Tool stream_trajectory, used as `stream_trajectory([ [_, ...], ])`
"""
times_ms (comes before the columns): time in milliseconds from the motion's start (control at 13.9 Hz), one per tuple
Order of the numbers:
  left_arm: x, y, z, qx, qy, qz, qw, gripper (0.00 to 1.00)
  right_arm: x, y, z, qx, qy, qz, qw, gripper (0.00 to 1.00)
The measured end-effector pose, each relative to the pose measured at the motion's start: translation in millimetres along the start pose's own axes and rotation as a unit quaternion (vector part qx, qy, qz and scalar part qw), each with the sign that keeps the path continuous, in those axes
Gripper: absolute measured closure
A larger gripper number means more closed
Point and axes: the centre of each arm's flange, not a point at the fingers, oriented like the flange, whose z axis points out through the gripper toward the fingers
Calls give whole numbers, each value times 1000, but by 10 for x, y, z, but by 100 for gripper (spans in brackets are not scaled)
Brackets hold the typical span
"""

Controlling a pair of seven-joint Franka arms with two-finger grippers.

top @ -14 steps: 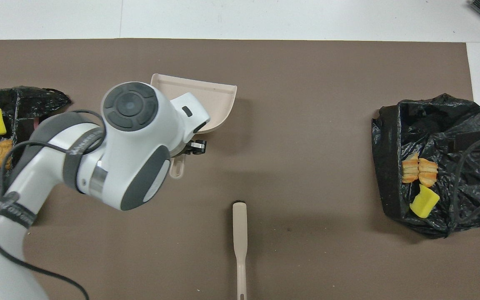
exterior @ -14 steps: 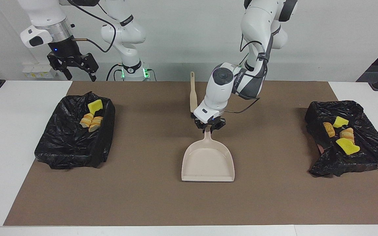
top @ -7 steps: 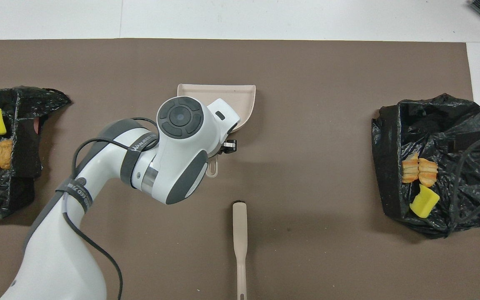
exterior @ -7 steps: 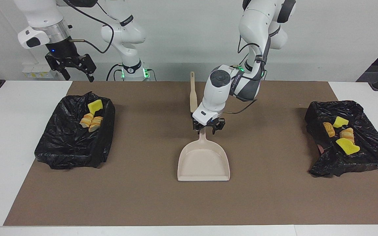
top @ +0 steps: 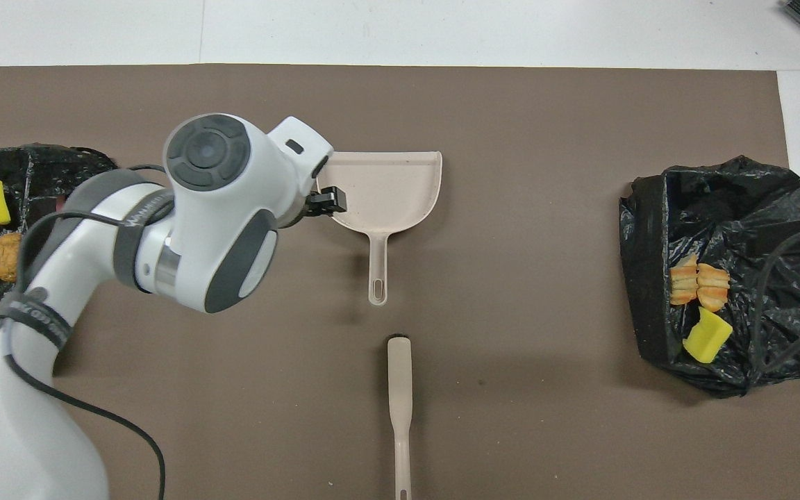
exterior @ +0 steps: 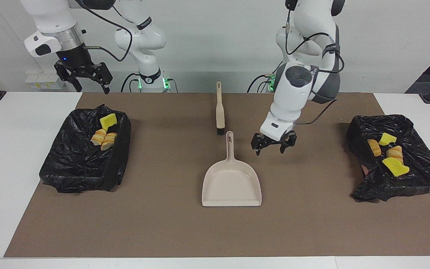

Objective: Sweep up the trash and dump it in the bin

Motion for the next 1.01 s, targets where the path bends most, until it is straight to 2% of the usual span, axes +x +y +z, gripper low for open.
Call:
stream_trajectory([
  [216,159,-770,-355,-1,-6,22,1000,0,-8,-72,-11,0,1,-7,1000,0],
  [576,138,-1770,-950,-3,-4,47,999,0,-13,-115,-12,0,1,-11,1000,0],
  [721,36,-1990,-1163,-4,-10,59,998,0,-13,-115,-13,0,1,-11,1000,0],
  [1009,-268,-2021,-1482,7,-47,83,995,0,-13,-115,-13,0,1,-11,1000,0],
])
